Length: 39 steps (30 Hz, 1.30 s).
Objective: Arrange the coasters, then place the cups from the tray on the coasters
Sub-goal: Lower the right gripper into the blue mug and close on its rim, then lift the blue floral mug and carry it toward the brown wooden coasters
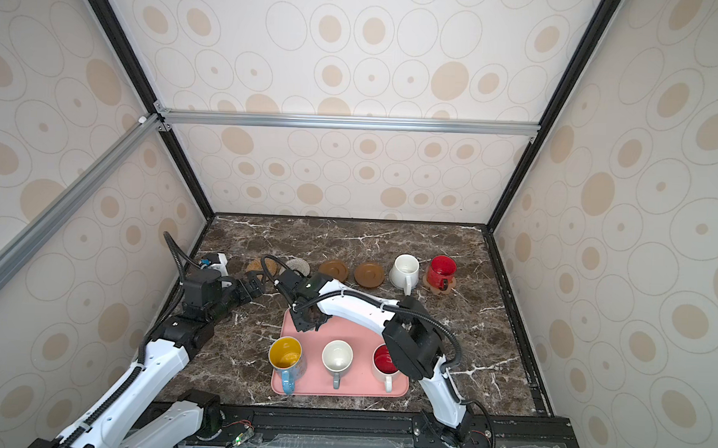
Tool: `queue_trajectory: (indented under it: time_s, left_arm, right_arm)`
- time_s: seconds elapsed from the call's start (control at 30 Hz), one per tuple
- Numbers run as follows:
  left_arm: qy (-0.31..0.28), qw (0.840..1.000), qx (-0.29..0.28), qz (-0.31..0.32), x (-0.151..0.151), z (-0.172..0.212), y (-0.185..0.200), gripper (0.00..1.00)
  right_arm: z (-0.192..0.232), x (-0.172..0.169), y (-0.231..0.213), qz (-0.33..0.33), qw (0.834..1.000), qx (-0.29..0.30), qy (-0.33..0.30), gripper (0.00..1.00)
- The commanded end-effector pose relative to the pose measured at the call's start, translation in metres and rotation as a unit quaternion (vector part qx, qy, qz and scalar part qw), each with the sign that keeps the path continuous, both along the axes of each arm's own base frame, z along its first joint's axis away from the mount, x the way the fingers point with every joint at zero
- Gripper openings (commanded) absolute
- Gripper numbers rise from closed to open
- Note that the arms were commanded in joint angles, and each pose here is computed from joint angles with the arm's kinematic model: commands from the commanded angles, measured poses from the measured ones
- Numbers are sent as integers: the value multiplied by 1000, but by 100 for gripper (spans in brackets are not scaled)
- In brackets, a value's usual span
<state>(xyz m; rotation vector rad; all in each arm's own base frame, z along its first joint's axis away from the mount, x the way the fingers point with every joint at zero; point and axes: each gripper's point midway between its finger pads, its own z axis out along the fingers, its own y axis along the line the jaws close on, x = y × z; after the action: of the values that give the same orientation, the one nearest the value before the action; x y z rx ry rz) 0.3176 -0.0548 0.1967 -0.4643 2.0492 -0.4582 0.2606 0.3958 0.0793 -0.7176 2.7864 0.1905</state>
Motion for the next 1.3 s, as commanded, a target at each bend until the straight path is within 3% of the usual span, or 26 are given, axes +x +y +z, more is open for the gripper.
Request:
queue_trajectory:
  time_s: [0.0, 0.23, 0.63, 1.27]
  left_arm:
    - [-10, 1000, -8, 4, 2, 6, 1, 100]
    - [-11, 1000, -7, 2, 4, 8, 0, 100]
    - [-12, 1000, -9, 0, 5, 10, -1, 100]
    - [-12, 1000, -11, 4, 5, 9, 0, 100]
  right_arm:
    - [-15, -1, -3, 3, 1000, -23, 1, 30]
    - [-16, 0, -2, 8, 1000, -29, -2, 29]
    - [-11, 3, -4, 9, 999, -34, -19, 19]
    - [17, 4, -13, 9, 998, -12, -54, 16]
